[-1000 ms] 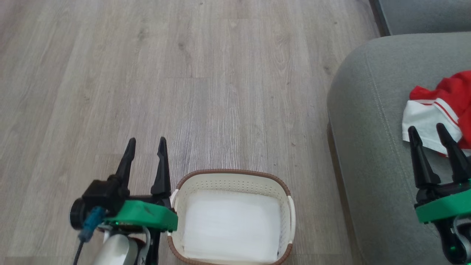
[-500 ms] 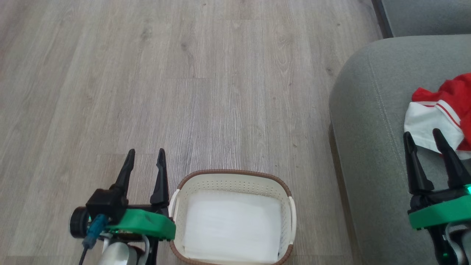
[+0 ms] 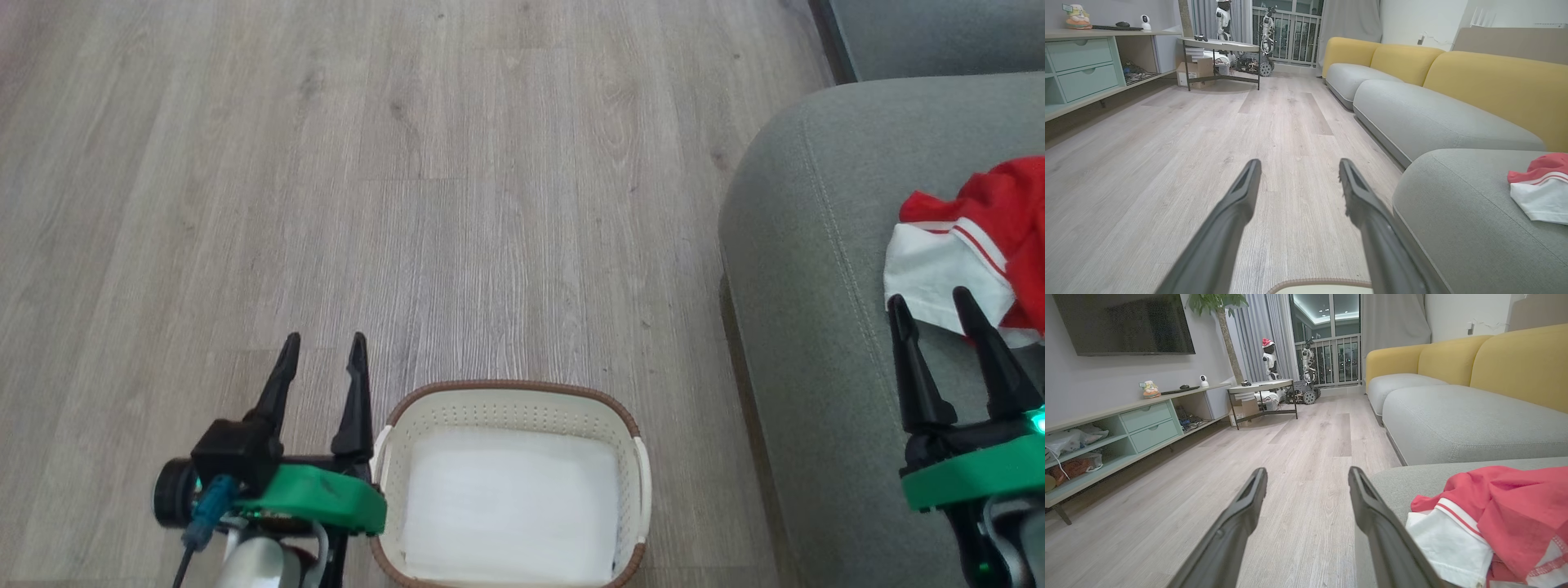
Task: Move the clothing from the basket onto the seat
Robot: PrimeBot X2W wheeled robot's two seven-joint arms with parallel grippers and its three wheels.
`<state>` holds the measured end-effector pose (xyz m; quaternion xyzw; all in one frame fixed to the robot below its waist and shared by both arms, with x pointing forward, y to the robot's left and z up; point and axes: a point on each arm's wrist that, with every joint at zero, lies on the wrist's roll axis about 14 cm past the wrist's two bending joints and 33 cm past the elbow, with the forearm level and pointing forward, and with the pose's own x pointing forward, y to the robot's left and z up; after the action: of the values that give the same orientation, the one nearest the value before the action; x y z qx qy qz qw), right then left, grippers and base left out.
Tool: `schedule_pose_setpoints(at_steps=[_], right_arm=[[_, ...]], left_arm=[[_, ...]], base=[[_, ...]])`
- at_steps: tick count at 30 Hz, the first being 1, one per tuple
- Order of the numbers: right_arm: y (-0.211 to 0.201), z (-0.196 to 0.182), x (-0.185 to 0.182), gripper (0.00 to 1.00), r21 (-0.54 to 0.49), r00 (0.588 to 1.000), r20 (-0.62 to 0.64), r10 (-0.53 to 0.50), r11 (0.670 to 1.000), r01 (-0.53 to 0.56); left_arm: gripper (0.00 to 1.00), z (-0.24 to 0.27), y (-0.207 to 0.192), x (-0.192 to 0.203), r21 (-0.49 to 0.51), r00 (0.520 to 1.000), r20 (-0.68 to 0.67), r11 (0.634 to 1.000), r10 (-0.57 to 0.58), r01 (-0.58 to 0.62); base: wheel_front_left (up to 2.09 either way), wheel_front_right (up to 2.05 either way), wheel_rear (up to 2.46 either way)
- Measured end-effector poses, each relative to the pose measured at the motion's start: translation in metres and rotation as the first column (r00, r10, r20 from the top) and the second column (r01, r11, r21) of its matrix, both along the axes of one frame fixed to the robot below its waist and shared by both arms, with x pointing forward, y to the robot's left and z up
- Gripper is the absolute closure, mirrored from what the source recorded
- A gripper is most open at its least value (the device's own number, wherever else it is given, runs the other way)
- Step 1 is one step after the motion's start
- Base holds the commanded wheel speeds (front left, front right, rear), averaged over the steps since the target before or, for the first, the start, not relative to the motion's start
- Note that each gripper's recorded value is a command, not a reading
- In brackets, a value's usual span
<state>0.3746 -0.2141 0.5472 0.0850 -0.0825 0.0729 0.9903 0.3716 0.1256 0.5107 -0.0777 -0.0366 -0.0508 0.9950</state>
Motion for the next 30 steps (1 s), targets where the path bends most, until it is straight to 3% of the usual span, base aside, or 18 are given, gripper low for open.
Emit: schedule_pose_setpoints(at_steps=[13, 14, 20, 30], right_arm=[[0.002, 0.001, -0.001, 0.00, 0.000, 1.000, 0.004, 0.007, 1.000, -0.007], [0.002, 0.000, -0.001, 1.00, 0.001, 1.000, 0.001, 0.007, 1.000, -0.007], [0.009, -0.038, -0.011, 1.00, 0.044, 0.993, -0.118, 0.005, 0.999, 0.001], [0.006, -0.044, -0.012, 1.00, 0.145, 0.988, -0.155, -0.009, 0.989, 0.032]], left_arm=[[0.00, -0.004, 0.003, -0.001, 0.005, 1.000, -0.011, 1.000, 0.007, -0.007], [1.00, -0.005, 0.002, -0.001, 0.004, 1.000, -0.013, 1.000, -0.001, 0.001], [1.00, -0.045, 0.005, -0.018, 0.002, 0.990, -0.144, 1.000, 0.006, -0.006], [1.00, -0.050, 0.008, -0.019, -0.107, 0.982, -0.189, 0.994, 0.012, -0.033]], base=[[0.00, 0.00, 0.00], [0.00, 0.00, 0.00], [0.00, 0.00, 0.00], [0.00, 0.00, 0.00]])
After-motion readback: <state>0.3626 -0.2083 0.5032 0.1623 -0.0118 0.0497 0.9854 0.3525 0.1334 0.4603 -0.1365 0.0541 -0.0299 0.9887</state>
